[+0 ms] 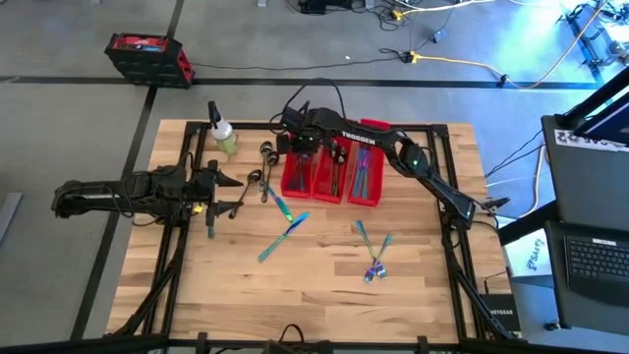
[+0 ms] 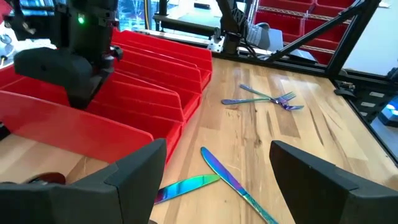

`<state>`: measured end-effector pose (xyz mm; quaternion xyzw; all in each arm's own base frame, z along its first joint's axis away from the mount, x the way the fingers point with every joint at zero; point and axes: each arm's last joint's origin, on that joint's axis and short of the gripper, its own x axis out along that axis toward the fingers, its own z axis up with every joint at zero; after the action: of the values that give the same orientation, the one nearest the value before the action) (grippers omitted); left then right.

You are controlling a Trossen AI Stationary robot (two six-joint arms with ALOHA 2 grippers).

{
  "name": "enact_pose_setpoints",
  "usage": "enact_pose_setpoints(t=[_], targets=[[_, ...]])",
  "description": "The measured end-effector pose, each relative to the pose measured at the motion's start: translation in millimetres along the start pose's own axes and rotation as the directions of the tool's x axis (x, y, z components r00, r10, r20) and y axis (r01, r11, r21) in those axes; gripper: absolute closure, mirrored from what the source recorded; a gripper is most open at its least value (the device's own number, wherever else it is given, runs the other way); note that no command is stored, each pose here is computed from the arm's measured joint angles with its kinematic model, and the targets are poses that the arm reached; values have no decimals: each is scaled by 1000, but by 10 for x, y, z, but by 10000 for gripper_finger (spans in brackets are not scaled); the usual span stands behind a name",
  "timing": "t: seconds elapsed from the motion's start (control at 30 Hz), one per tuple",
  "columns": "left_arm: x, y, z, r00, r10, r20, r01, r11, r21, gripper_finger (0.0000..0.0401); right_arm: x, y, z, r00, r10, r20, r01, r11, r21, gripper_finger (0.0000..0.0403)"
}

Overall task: Sort silverware
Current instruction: Put the blue knife into the right red silverware bin

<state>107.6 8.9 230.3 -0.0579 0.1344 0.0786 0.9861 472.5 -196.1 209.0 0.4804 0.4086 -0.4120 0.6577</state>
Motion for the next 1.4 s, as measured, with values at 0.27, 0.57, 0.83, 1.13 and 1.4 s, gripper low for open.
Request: enact_pose_setpoints(t=[0.27,0.57,0.83,1.13,1.4], targets=[[0,1,4,1000,6,4,-6,1000,-3,126,-540,120,10,986,107,126,-96,991,-96,315],[44,-24,-42,997,-73,-18,74,996,45,126,-982,538,-580,939,343,34,-253,753,-607,315],[350,-175,-345,988,-153,-31,156,974,167,126,-945,670,-1742,970,155,-186,-196,48,-980,315],[656,-556,-674,987,-140,-78,146,986,82,136,-483,726,-2044,892,276,-358,-331,-141,-933,315],[728,-1026,-918,982,-67,-175,69,998,3,164,-17,518,-2308,890,222,-399,-318,-324,-891,315]])
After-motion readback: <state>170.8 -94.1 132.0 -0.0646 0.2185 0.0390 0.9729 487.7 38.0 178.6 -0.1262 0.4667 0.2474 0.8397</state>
